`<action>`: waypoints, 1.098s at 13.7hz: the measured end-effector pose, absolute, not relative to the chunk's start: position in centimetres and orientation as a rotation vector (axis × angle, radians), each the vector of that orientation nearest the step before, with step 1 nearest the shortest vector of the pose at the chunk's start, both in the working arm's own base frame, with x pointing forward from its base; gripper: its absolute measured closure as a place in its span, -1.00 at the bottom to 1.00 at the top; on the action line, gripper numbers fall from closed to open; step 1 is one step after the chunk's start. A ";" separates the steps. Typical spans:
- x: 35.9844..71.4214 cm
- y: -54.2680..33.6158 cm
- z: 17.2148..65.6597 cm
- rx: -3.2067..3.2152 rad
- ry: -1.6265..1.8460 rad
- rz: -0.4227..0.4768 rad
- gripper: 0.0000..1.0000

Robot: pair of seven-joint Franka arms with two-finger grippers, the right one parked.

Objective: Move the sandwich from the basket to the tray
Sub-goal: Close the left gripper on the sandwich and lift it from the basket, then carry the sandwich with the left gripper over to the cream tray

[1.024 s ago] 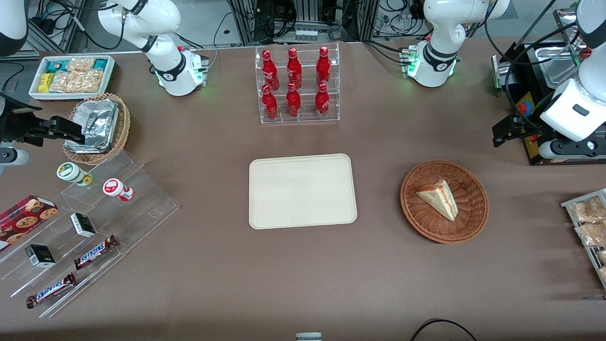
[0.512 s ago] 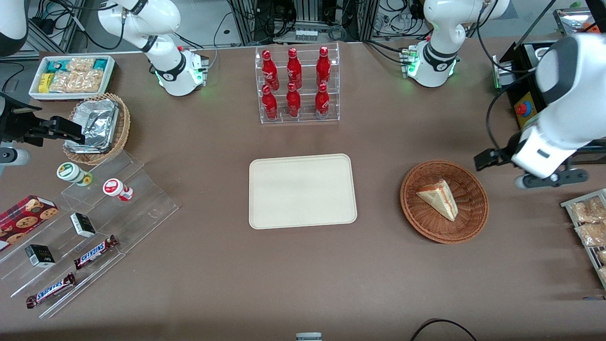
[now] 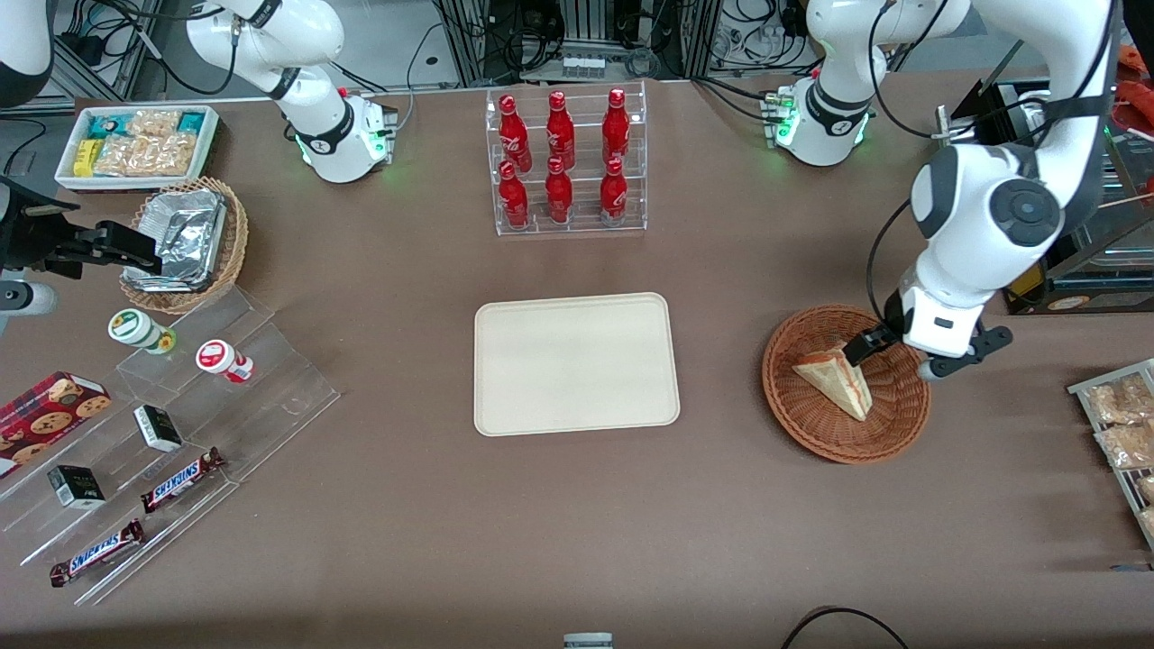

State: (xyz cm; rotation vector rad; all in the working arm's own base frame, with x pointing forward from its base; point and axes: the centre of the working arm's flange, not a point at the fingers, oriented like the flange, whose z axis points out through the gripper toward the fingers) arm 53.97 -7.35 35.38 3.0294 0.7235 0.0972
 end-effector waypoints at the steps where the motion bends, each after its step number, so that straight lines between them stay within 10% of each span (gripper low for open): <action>1: 53.7 -7.3 34.6 3.025 0.743 0.092 -1.00; 11: 53.7 -8.2 26.5 2.967 0.830 0.103 -0.99; 15: 53.5 -8.5 25.1 2.966 0.845 0.075 -0.15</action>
